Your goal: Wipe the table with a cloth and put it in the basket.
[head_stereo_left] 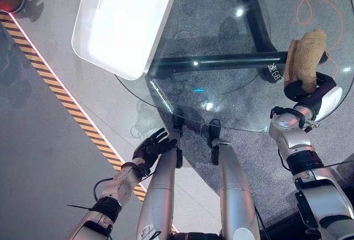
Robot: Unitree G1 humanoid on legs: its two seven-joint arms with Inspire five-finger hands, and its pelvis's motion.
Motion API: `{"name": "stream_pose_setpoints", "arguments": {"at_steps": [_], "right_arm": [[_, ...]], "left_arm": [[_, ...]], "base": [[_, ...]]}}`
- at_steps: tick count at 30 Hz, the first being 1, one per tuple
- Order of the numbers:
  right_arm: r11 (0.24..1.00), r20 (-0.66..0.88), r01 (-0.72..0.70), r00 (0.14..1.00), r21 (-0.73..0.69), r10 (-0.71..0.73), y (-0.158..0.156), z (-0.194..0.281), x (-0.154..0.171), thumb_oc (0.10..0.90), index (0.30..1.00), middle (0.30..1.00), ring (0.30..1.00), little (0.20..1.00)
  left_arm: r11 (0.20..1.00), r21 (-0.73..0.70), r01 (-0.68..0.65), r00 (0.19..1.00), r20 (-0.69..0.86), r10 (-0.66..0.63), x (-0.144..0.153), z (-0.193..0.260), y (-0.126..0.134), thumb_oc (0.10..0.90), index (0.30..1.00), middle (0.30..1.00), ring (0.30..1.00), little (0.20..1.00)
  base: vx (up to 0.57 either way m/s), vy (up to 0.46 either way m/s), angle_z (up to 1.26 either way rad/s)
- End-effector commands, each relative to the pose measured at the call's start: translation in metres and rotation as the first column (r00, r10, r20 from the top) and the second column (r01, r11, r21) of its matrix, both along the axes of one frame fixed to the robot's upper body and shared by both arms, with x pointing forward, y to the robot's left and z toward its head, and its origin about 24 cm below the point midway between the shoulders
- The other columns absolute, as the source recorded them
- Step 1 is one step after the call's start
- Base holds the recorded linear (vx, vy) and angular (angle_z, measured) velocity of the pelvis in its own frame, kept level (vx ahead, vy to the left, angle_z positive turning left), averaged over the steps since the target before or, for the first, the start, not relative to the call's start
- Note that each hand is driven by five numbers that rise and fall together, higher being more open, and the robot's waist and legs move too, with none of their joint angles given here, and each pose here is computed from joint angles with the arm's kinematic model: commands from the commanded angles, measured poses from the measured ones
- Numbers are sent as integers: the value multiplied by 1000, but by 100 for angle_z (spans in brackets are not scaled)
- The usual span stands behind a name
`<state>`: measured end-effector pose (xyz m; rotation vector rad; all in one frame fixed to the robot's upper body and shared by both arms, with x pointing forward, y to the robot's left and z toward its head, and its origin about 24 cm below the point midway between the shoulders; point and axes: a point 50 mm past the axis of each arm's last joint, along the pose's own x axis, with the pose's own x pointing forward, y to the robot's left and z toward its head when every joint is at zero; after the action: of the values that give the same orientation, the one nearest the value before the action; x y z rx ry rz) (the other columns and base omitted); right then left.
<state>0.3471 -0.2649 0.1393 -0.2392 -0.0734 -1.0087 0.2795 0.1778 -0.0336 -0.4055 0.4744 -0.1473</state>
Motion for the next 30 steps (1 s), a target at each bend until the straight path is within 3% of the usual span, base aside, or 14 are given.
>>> {"name": "stream_pose_setpoints", "arguments": {"at_steps": [1,16,23,30], "right_arm": [[990,214,78,975,-116,-52,-17,55,-11,100,300,300,300,200],[996,215,23,977,-87,-4,-14,52,-7,100,300,300,300,200],[974,247,-141,952,-178,183,9,82,3,100,300,300,300,200],[876,145,-399,883,-270,447,50,78,11,100,300,300,300,200]], "left_arm": [[995,-56,81,960,-265,-93,-59,-54,-28,800,900,900,900,900],[994,-68,81,961,-259,-96,-57,-53,-32,800,900,900,900,900],[994,-80,69,964,-250,-87,-54,-51,-31,800,900,900,900,900],[993,-95,73,965,-245,-94,-54,-51,-35,800,900,900,900,900]], "base": [[0,0,0],[0,0,0],[-5,42,0],[-2,56,0]]}}
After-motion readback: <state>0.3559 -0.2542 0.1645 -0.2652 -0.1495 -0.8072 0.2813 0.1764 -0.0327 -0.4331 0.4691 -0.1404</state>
